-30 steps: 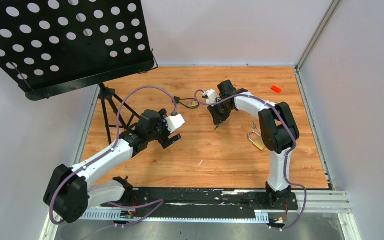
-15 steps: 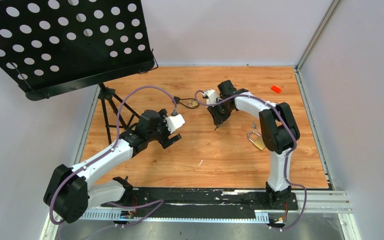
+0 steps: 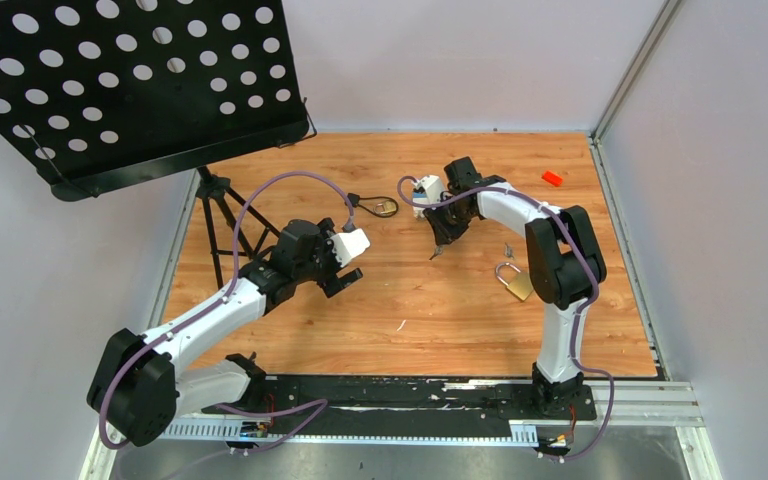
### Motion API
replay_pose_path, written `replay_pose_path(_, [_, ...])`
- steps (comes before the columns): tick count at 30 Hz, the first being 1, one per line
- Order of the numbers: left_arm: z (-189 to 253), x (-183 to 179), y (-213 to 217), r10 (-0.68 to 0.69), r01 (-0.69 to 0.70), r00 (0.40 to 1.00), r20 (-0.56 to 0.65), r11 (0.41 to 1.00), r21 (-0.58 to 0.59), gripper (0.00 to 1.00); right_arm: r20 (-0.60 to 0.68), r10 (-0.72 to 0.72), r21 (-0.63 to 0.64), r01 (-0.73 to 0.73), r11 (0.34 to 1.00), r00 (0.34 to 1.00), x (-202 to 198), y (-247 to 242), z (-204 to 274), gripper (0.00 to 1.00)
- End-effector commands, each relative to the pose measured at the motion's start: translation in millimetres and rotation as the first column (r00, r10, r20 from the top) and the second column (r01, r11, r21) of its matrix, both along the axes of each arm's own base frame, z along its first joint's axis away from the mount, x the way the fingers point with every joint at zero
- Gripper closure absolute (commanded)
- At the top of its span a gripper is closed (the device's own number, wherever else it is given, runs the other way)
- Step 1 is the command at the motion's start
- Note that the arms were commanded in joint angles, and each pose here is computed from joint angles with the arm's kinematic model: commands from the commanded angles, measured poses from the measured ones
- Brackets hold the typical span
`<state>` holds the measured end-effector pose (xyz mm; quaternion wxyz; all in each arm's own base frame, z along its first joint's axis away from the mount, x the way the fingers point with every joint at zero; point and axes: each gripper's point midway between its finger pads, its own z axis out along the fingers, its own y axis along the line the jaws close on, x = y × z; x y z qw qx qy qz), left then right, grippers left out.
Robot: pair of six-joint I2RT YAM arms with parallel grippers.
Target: Unlock with the key
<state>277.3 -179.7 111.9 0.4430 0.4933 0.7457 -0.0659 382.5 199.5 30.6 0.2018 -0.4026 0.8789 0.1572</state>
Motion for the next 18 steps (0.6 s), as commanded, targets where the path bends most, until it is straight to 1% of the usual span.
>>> replay_pose_path(1, [6.9, 0.6, -4.4, -0.028, 0.028, 0.999, 0.032, 1.0, -0.01, 0.0, 0.028, 0.02, 0.039, -0.021, 0.999, 0.999, 0.7, 5.2, 14.2, 0.8])
replay_pose_path(18, [6.2, 0.6, -4.1, -0.029, 0.03, 0.999, 0.031, 1.0, -0.007, 0.0, -0.001, 0.021, 0.055, -0.021, 0.998, 1.0, -3.3, 8.1, 11.5, 0.86])
